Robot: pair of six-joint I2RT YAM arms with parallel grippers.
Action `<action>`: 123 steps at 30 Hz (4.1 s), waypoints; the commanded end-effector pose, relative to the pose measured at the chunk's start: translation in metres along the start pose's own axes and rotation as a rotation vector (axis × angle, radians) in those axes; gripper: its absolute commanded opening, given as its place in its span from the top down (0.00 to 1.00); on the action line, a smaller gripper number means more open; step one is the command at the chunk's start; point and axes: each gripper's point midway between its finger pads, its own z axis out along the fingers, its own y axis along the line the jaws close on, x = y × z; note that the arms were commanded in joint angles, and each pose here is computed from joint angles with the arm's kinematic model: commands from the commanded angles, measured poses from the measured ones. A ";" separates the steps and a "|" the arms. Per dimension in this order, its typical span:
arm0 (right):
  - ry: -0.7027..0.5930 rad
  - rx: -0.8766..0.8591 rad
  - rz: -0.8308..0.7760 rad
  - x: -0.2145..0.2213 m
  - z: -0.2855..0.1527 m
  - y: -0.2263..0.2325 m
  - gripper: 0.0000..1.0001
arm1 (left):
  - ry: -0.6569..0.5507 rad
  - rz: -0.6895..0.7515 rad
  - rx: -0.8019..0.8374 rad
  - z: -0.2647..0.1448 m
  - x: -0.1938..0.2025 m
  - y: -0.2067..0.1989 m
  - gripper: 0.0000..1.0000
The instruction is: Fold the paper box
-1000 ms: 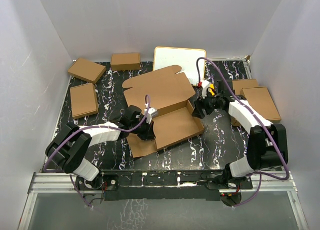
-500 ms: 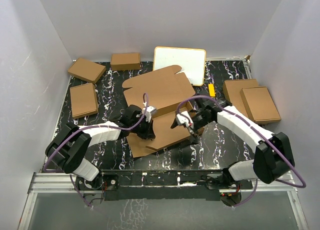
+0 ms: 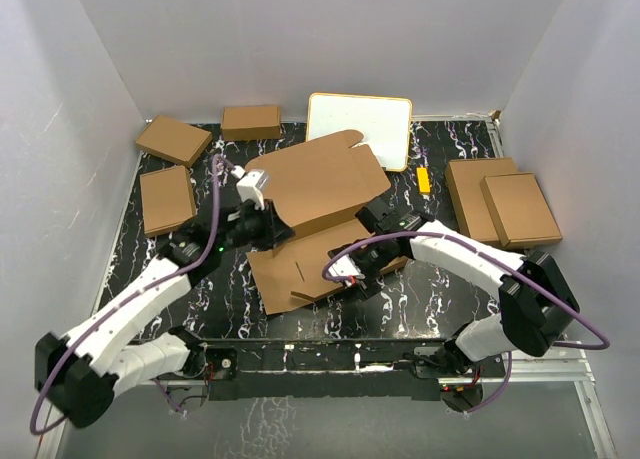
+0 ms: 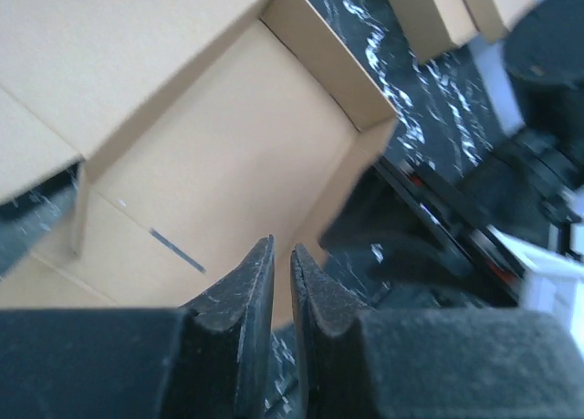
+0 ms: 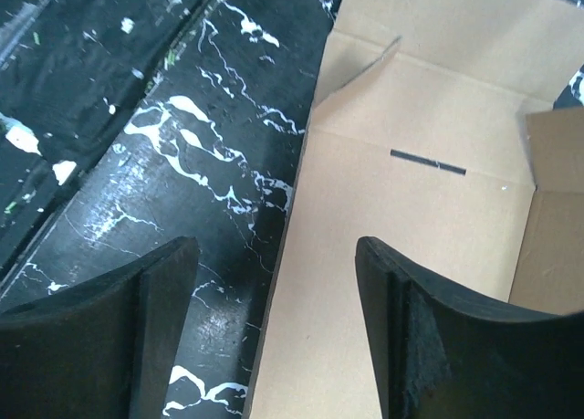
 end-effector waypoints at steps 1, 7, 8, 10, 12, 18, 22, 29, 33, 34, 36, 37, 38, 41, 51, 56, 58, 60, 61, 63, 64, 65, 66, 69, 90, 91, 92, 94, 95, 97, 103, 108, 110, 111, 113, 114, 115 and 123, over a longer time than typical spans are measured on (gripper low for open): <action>0.036 0.055 -0.053 0.010 0.006 -0.016 0.28 | 0.168 -0.187 0.067 -0.035 0.059 -0.012 0.88; 0.065 0.060 -0.032 0.023 0.011 -0.008 0.38 | 0.258 -0.366 0.238 -0.052 0.107 -0.033 0.91; 0.073 0.061 -0.028 0.026 0.012 -0.008 0.40 | 0.266 -0.388 0.237 -0.051 0.113 -0.032 0.91; 0.086 0.067 -0.024 0.029 0.012 -0.008 0.45 | 0.283 -0.415 0.237 -0.048 0.122 -0.032 0.89; 0.102 0.072 -0.019 0.032 0.011 -0.007 0.48 | 0.312 -0.435 0.233 -0.043 0.130 -0.032 0.86; 0.125 0.093 -0.001 0.037 0.009 -0.004 0.54 | 0.366 -0.398 0.178 -0.021 0.148 -0.031 0.71; 0.139 0.115 0.020 0.040 0.003 -0.003 0.56 | 0.374 -0.329 0.130 -0.008 0.158 -0.028 0.65; 0.132 0.136 0.050 0.047 -0.001 0.002 0.62 | 0.290 -0.159 0.020 0.009 0.157 -0.015 0.51; 0.127 0.139 0.054 0.047 0.000 0.002 0.69 | 0.217 -0.042 0.007 0.018 0.155 -0.011 0.49; 0.126 0.139 0.054 0.047 0.000 0.001 0.70 | 0.204 -0.013 0.008 0.020 0.155 -0.011 0.48; 0.125 0.139 0.056 0.048 0.001 0.001 0.73 | 0.179 0.051 0.024 0.022 0.155 -0.014 0.46; 0.125 0.138 0.059 0.048 0.001 0.001 0.75 | 0.168 0.085 0.035 0.024 0.156 -0.015 0.46; 0.123 0.136 0.062 0.049 0.002 0.001 0.76 | 0.156 0.114 0.046 0.025 0.156 -0.017 0.46; 0.109 0.134 0.077 0.048 0.003 -0.001 0.81 | 0.131 0.193 0.112 0.027 0.159 -0.024 0.45; 0.071 0.150 0.112 0.045 0.001 -0.005 0.85 | 0.032 0.360 0.300 0.019 0.176 -0.032 0.46; 0.047 0.148 0.124 0.042 0.003 -0.005 0.86 | -0.009 0.451 0.303 0.024 0.178 -0.028 0.46; 0.040 0.148 0.126 0.041 0.004 -0.005 0.86 | -0.017 0.472 0.299 0.028 0.178 -0.029 0.46; 0.034 0.148 0.131 0.041 0.004 -0.004 0.87 | -0.021 0.491 0.292 0.033 0.179 -0.030 0.47; 0.030 0.149 0.132 0.040 0.005 -0.004 0.87 | -0.029 0.501 0.285 0.036 0.179 -0.030 0.47; 0.026 0.148 0.138 0.040 0.006 -0.003 0.87 | -0.040 0.516 0.278 0.040 0.179 -0.032 0.48; 0.025 0.147 0.140 0.041 0.006 -0.003 0.88 | -0.046 0.521 0.273 0.042 0.179 -0.032 0.49; 0.022 0.146 0.143 0.040 0.006 -0.002 0.88 | -0.049 0.526 0.272 0.043 0.181 -0.034 0.50; 0.021 0.145 0.144 0.040 0.006 -0.002 0.88 | -0.052 0.527 0.268 0.045 0.181 -0.034 0.51; 0.010 0.141 0.146 0.039 0.008 -0.001 0.89 | -0.067 0.532 0.251 0.048 0.182 -0.034 0.56; -0.011 0.146 0.162 0.038 0.010 0.003 0.90 | -0.034 0.564 0.179 0.057 0.186 -0.031 1.00; -0.010 0.147 0.164 0.038 0.010 0.003 0.90 | -0.035 0.563 0.179 0.057 0.186 -0.031 1.00; -0.010 0.148 0.165 0.038 0.010 0.003 0.90 | -0.035 0.564 0.179 0.056 0.185 -0.031 1.00; -0.009 0.152 0.166 0.038 0.010 0.003 0.90 | -0.036 0.557 0.181 0.055 0.185 -0.031 1.00; -0.008 0.153 0.168 0.039 0.010 0.003 0.90 | -0.038 0.551 0.180 0.053 0.184 -0.031 0.95; -0.007 0.156 0.170 0.039 0.009 0.003 0.90 | -0.036 0.533 0.172 0.050 0.183 -0.029 0.82; -0.011 0.157 0.172 0.039 0.010 0.004 0.90 | -0.055 0.502 0.153 0.038 0.178 -0.024 0.72; -0.016 0.155 0.177 0.039 0.010 0.003 0.90 | -0.052 0.500 0.160 0.044 0.178 -0.028 0.70; -0.017 0.155 0.178 0.038 0.010 0.003 0.90 | -0.044 0.503 0.162 0.049 0.179 -0.031 0.70; -0.017 0.154 0.178 0.039 0.010 0.004 0.90 | -0.042 0.503 0.159 0.052 0.179 -0.032 0.70; -0.018 0.153 0.179 0.039 0.011 0.004 0.90 | -0.035 0.509 0.148 0.056 0.180 -0.031 0.71; -0.019 0.153 0.178 0.039 0.010 0.004 0.90 | -0.035 0.512 0.143 0.057 0.180 -0.030 0.72; -0.019 0.152 0.179 0.039 0.011 0.005 0.90 | -0.035 0.513 0.140 0.058 0.180 -0.030 0.75; -0.019 0.153 0.178 0.039 0.011 0.005 0.90 | -0.043 0.521 0.139 0.055 0.178 -0.029 0.99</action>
